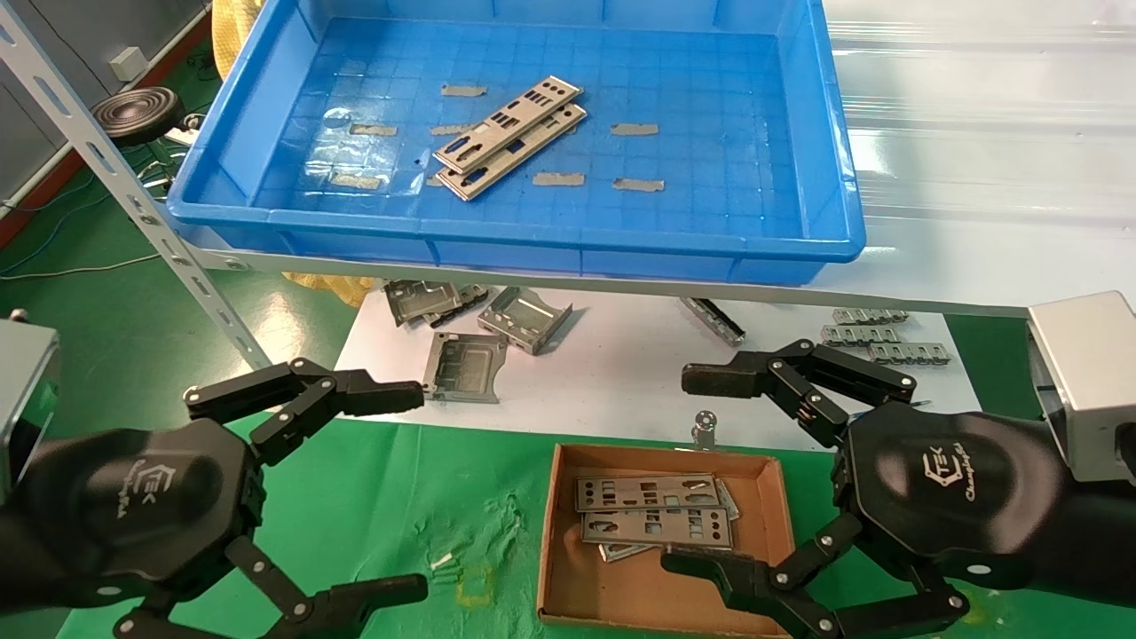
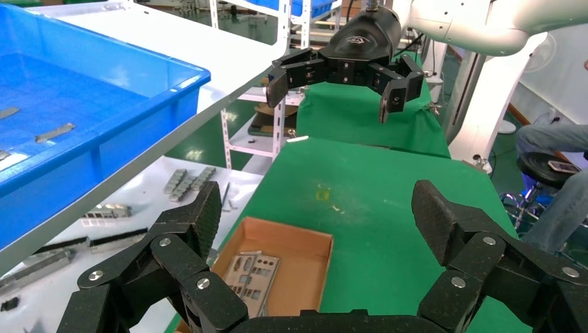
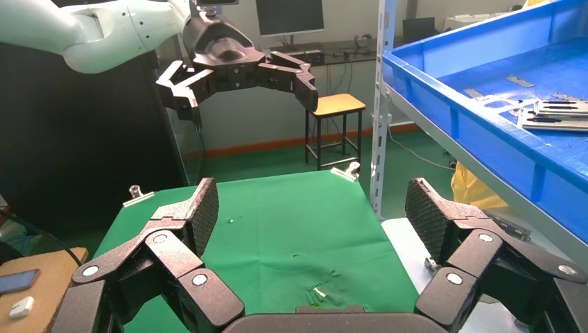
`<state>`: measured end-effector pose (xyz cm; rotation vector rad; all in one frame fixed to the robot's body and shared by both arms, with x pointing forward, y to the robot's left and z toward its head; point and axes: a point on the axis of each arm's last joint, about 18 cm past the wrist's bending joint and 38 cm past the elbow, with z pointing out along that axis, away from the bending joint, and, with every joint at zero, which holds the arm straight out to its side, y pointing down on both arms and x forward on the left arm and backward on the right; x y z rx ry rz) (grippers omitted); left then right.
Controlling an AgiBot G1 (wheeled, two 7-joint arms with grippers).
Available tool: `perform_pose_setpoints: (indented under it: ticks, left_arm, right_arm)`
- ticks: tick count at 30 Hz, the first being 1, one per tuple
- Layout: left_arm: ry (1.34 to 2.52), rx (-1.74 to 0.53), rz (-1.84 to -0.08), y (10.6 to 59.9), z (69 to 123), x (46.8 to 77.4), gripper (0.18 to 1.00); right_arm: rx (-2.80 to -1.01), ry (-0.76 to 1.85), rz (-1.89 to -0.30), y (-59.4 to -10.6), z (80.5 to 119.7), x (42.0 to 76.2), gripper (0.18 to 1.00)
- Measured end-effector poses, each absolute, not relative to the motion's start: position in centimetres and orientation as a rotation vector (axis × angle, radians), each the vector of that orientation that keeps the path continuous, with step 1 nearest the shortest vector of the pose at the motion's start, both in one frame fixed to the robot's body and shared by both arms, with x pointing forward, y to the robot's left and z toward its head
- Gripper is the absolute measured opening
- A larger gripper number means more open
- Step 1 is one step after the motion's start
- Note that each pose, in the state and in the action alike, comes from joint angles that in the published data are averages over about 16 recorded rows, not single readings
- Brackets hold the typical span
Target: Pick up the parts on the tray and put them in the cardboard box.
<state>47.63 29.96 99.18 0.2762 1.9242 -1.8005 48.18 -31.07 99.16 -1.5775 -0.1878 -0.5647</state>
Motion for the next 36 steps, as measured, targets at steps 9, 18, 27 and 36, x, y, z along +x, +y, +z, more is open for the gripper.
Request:
perform_pose_setpoints:
  ticks: [9,18,27,36]
  left_arm:
    - [1.924,0.276,-1.800,29.96,99.18,47.63,1.001]
    - [1.924,0.276,-1.800,29.96,99.18,47.63,1.001]
    - [1.924,0.276,-1.800,29.96,99.18,47.63,1.001]
    - [1.924,0.276,-1.800,29.96,99.18,47.63,1.001]
  right_arm:
    - [-1.578,-0.188,-0.565,-31.07,99.16,48.18,1.000]
    - [-1.578,-0.188,-0.565,-31.07,99.16,48.18,1.000]
    - [-1.578,-0.188,-0.565,-31.07,99.16,48.18,1.000]
    - [-1.578,-0.188,-0.565,-31.07,99.16,48.18,1.000]
